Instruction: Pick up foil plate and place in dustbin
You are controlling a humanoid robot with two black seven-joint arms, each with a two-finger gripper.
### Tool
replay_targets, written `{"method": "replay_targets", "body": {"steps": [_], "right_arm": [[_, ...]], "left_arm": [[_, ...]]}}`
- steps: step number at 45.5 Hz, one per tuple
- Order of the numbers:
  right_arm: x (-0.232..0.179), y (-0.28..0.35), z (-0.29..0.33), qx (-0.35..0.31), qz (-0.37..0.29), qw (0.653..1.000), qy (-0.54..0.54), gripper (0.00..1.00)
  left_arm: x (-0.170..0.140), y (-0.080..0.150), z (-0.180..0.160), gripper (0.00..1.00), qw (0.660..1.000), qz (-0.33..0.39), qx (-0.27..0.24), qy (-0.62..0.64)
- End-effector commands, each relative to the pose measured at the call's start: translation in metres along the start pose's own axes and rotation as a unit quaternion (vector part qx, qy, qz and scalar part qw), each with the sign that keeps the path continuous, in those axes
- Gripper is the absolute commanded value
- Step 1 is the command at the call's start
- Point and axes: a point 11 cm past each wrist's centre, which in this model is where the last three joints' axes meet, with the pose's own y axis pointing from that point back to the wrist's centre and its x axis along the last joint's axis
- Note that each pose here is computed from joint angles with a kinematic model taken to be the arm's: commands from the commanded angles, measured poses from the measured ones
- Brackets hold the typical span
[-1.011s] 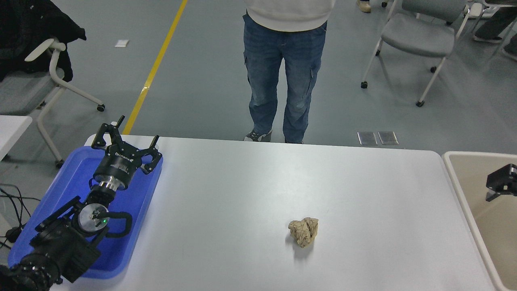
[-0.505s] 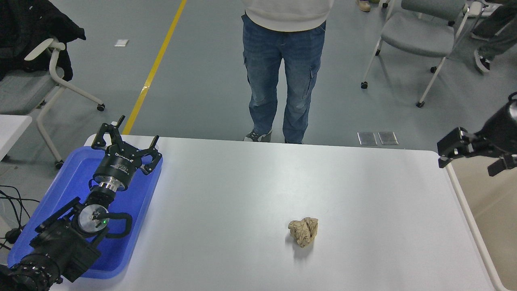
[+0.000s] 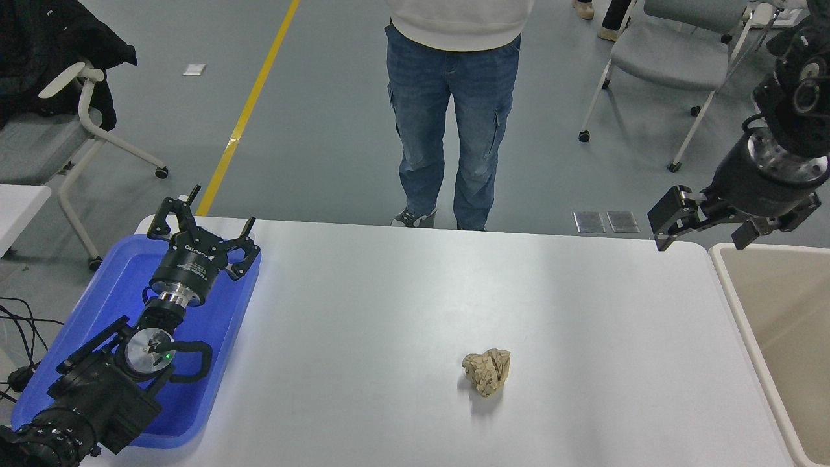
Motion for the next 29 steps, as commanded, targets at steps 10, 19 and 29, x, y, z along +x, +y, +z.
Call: {"method": "replay_targets", "body": {"steps": [10, 19, 29], "right_arm": [[0.000, 0.008, -0.005, -0.002, 0.004, 1.000, 0.009, 1.00], [0.005, 0.029, -0.006, -0.002, 0.028, 1.000, 0.011, 1.00], [0.007, 0.033, -0.007, -0.001, 0.033, 0.999, 0.012, 1.00]], "left_arm": [[0.000, 0.000, 0.000, 1.00, 1.000, -0.001, 0.000, 0.000], [0.000, 0.000, 0.000, 1.00, 1.000, -0.001, 0.000, 0.000], [0.000, 0.000, 0.000, 1.00, 1.000, -0.001, 0.000, 0.000]]}}
